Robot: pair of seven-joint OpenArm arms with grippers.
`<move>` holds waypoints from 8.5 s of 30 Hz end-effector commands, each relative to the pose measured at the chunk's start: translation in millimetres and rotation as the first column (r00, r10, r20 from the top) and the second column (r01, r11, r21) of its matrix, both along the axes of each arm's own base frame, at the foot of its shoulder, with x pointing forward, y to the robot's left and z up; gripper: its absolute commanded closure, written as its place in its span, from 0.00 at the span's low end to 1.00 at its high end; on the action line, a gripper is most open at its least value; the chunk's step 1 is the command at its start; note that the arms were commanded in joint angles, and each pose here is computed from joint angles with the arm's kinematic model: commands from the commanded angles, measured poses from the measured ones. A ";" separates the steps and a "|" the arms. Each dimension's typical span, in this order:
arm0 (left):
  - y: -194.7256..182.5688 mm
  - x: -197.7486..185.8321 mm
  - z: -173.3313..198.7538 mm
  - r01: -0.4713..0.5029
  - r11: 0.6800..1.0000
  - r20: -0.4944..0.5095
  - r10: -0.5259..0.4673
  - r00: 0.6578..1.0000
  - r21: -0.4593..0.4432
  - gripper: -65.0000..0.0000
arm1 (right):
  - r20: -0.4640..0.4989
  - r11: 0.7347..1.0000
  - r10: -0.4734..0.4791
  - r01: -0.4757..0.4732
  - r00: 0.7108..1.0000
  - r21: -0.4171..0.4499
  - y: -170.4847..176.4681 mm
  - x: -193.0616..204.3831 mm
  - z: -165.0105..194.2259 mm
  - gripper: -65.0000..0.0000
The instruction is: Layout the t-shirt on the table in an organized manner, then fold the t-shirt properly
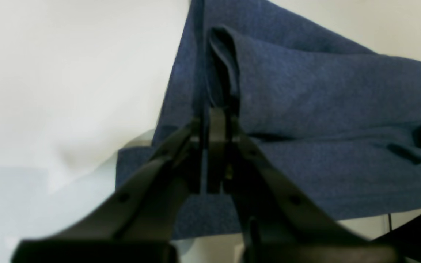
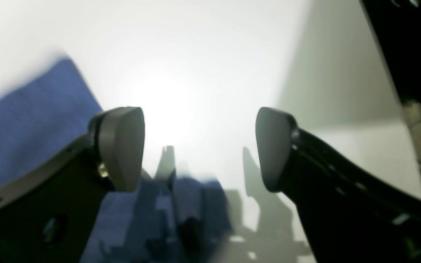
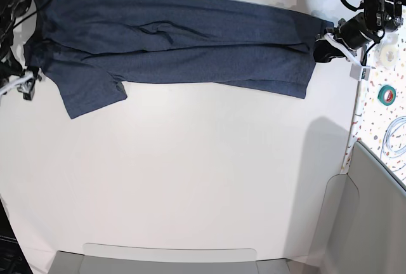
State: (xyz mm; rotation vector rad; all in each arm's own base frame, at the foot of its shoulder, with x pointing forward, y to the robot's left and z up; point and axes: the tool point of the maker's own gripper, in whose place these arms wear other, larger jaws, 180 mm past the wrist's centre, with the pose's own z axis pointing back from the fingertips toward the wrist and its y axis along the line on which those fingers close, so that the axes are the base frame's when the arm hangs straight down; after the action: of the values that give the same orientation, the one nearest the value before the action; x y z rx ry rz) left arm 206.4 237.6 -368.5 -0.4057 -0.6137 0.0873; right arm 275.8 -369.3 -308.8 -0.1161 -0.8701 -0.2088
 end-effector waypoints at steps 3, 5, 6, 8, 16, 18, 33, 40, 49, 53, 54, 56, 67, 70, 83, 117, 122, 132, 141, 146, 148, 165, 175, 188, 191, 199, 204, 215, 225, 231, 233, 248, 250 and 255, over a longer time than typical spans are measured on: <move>2.4 7.6 10.2 0.006 1.000 0.039 -0.007 0.999 0.006 0.98 | 0.040 0.993 -0.018 0.013 0.999 0.118 -0.6 24.6 -2.6 0.28; 2.4 8.2 10.6 0.006 1.000 0.041 -0.007 0.999 0.006 0.98 | 0.024 0.978 0.026 -0.031 0.999 0.204 11.7 37.8 -16.7 0.28; 2.4 8.2 10.6 0.006 1.000 0.041 -0.007 0.999 0.006 0.98 | 0.014 0.968 0.060 -0.062 0.998 0.242 19.5 42.4 -24.4 0.28; 2.4 8.2 10.6 0.006 1.000 0.041 -0.007 0.999 0.006 0.98 | 0.002 0.950 0.109 -0.104 0.994 0.293 30.7 46.1 -36.5 0.28; 2.4 7.9 10.0 0.005 1.000 0.039 -0.005 0.999 0.004 0.98 | -0.042 0.915 0.250 -0.222 0.967 0.336 79.4 52.6 -61.1 0.28; 2.4 8.5 10.3 0.005 1.000 0.041 -0.005 0.999 0.004 0.98 | -0.057 0.909 0.275 -0.240 0.960 0.341 88.5 52.0 -66.5 0.28; 18.9 6.8 -12.3 -0.065 0.998 -0.014 0.064 0.998 -0.013 0.98 | -0.081 0.875 0.418 -0.377 0.905 0.303 129.2 53.3 -67.4 0.99; 18.6 5.9 -14.0 -0.069 0.997 -0.018 0.069 0.997 -0.017 0.98 | -0.042 0.843 0.528 -0.518 0.848 0.143 157.6 23.7 -27.6 1.00; 18.2 13.4 -9.8 -0.070 0.997 0.002 0.070 0.998 -0.020 0.98 | -0.092 0.781 0.624 -0.617 0.776 0.097 194.0 -53.9 -16.0 1.00; 18.2 14.6 -9.2 -0.070 0.997 0.005 0.070 0.998 -0.020 0.98 | -0.130 0.774 0.632 -0.610 0.764 0.171 206.7 -80.3 -33.9 1.00; 18.2 14.6 -9.2 -0.070 0.997 0.005 0.070 0.998 -0.020 0.98 | -0.137 0.774 0.630 -0.604 0.764 0.190 209.5 -86.4 -37.6 1.00; 18.2 14.0 -9.5 -0.070 0.997 0.003 0.070 0.998 -0.020 0.98 | -0.138 0.762 0.642 -0.608 0.754 0.224 221.2 -93.2 -42.9 1.00; -1.2 10.2 -18.1 -0.058 0.996 -0.015 0.057 0.998 -0.062 0.98 | -0.193 0.664 0.746 -0.692 0.637 0.284 250.1 -121.1 -57.6 1.00; -1.5 10.1 -18.4 -0.058 0.996 -0.016 0.057 0.998 -0.062 0.98 | -0.212 0.664 0.747 -0.695 0.630 0.274 243.6 -123.3 -58.6 1.00; -1.1 10.2 -18.1 -0.059 0.996 -0.016 0.058 0.998 -0.062 0.98 | -0.247 0.658 0.753 -0.699 0.610 0.281 236.7 -135.7 -61.4 0.55; 43.0 6.5 -25.6 -0.184 0.982 -0.035 0.183 0.983 -0.033 0.91 | -0.157 0.944 -0.056 0.103 0.986 0.314 58.7 -153.3 -61.9 1.00; 70.2 10.1 -13.3 -0.256 0.966 0.006 0.256 0.967 -0.020 0.61 | -0.146 0.944 -0.056 0.100 0.988 0.315 58.6 -150.1 -60.1 1.00; 95.1 -0.8 -11.4 -0.251 0.926 -0.078 0.239 0.968 -0.282 0.54 | -0.123 0.946 -0.050 0.086 0.991 0.313 58.0 -140.7 -56.4 1.00; 74.5 -18.7 -25.9 -0.242 0.884 -0.177 0.184 0.967 -0.401 0.54 | -0.122 0.946 -0.047 0.083 0.991 0.313 58.2 -139.4 -56.0 1.00; 60.8 -17.6 -31.3 -0.238 0.870 -0.179 0.176 0.968 -0.431 0.54 | -0.123 0.945 -0.036 0.074 0.992 0.318 61.8 -137.8 -57.3 1.00; 48.2 -16.8 -33.8 -0.203 0.878 -0.186 0.133 0.974 -0.434 0.54 | -0.125 0.944 -0.021 0.061 0.992 0.324 65.9 -135.8 -58.6 1.00; -7.1 -6.5 -28.2 -0.060 0.883 -0.136 -0.004 0.991 -0.466 0.54 | -0.126 0.941 -0.002 0.044 0.992 0.335 72.7 -132.9 -60.7 1.00; -20.0 -9.9 -34.3 -0.039 0.880 -0.155 -0.040 0.987 -0.474 0.58 | -0.126 0.940 -0.003 0.045 0.992 0.337 73.5 -133.1 -61.2 1.00; -23.2 -0.9 -17.1 0.015 0.891 -0.090 -0.062 0.994 -0.453 1.00 | -0.065 0.937 0.001 0.022 0.998 0.350 74.8 -114.4 -51.5 1.00; -32.9 8.3 8.3 0.105 0.908 0.000 -0.115 0.993 -0.406 1.00 | -0.013 0.930 0.007 -0.002 1.000 0.367 77.8 -105.2 -40.5 1.00; -73.2 11.5 53.9 0.261 0.905 0.164 -0.216 0.963 -0.337 1.00 | 0.100 0.952 0.058 -0.085 0.993 0.293 85.2 -83.3 0.7 1.00; -100.4 10.4 56.2 0.292 0.876 0.190 -0.235 0.953 -0.383 1.00 | 0.110 0.958 0.070 -0.098 0.991 0.271 87.0 -83.1 7.9 1.00; -205.6 -28.7 47.9 0.528 0.686 0.168 -0.522 0.836 -0.501 1.00 | 0.116 0.986 -0.107 0.090 0.988 0.144 14.9 -118.1 33.6 1.00; -273.4 -29.5 80.6 0.717 0.502 0.307 -0.670 0.676 -0.484 1.00 | 0.066 0.979 -0.172 0.163 0.983 0.121 -2.7 -141.2 33.5 1.00; -281.4 -17.0 91.8 0.759 0.478 0.348 -0.688 0.637 -0.443 1.00 | 0.054 0.977 -0.177 0.169 0.983 0.130 -2.3 -143.2 28.9 1.00; -281.7 -13.6 94.4 0.765 0.477 0.357 -0.689 0.631 -0.432 1.00 | 0.032 0.975 -0.188 0.183 0.982 0.123 -5.1 -146.4 24.0 1.00; -296.9 -16.0 101.4 0.815 0.417 0.380 -0.734 0.563 -0.403 1.00 | -0.010 0.968 -0.218 0.217 0.976 0.129 -11.4 -151.8 9.6 1.00; -297.2 -14.3 102.8 0.818 0.415 0.384 -0.735 0.559 -0.397 1.00 | -0.010 0.968 -0.218 0.217 0.976 0.129 -11.4 -151.8 9.6 1.00; -304.8 -21.7 99.7 0.836 0.389 0.373 -0.764 0.527 -0.386 1.00 | -0.011 0.968 -0.217 0.216 0.976 0.131 -10.7 -151.7 9.1 1.00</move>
State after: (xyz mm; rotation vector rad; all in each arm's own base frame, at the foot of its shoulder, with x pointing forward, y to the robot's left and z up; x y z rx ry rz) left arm 179.2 -65.6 -280.7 -1.2269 -0.4096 -0.7577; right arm 119.9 -375.5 -310.6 -0.0677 -0.8099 -0.4960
